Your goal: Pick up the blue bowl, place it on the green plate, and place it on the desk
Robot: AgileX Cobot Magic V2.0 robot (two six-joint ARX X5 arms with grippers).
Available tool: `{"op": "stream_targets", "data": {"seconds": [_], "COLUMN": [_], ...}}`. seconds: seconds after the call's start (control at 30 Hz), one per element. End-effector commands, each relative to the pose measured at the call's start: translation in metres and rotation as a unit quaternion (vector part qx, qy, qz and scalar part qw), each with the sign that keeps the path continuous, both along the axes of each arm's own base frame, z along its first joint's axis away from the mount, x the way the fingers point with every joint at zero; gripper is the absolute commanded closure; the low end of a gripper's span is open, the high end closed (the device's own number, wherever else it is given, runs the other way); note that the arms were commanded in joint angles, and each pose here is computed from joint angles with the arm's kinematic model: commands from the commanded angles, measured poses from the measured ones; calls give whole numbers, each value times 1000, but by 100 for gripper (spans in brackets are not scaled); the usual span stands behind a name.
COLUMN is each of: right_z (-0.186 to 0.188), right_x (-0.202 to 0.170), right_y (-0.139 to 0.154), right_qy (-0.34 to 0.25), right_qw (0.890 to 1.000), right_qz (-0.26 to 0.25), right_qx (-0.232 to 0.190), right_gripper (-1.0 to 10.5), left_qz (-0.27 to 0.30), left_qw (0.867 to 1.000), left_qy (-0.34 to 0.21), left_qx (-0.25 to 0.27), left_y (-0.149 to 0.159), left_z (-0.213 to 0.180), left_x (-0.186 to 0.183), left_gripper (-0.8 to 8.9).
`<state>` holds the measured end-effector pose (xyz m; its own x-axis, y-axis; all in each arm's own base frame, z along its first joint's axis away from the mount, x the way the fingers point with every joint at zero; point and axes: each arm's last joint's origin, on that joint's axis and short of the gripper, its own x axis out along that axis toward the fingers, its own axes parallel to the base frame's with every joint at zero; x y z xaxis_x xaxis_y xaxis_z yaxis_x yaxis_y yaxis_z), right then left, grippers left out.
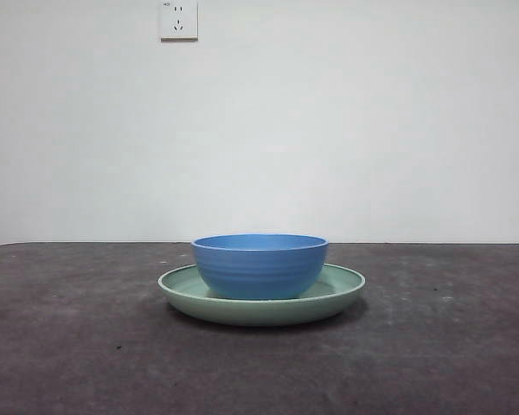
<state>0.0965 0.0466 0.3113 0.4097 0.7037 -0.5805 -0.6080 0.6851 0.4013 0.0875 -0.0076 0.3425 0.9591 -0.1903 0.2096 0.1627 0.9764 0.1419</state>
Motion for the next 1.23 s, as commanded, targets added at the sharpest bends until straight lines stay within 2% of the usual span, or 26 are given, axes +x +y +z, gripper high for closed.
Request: {"op": "stream_targets", "data": {"seconds": [0.03, 0.33, 0.53, 0.77, 1.0, 1.23], "right_z": [6, 6, 6, 6, 6, 6], "right_x": [0, 0, 0, 0, 0, 0], "right_y": [1, 1, 1, 1, 1, 1], "right_qy": [-15, -15, -15, -15, -15, -15], "right_qw": [1000, 1000, 1000, 1000, 1000, 1000], "right_qz": [7, 7, 7, 7, 7, 7], "right_qx": [2, 2, 2, 2, 2, 2], "right_gripper": [938, 938, 938, 938, 938, 938], "left_qz": [20, 38, 49, 74, 75, 77], "left_qw": [1000, 997, 994, 990, 987, 979], "left_qy": [14, 65, 90, 110, 137, 186], "left_qx": [3, -15, -29, -39, -41, -40], "left_y": [3, 6, 7, 9, 9, 9], "left_z": [-25, -104, -139, -164, -181, -191], "left_x": [-1, 0, 3, 6, 9, 9], "left_gripper": [803, 803, 803, 803, 803, 803]}}
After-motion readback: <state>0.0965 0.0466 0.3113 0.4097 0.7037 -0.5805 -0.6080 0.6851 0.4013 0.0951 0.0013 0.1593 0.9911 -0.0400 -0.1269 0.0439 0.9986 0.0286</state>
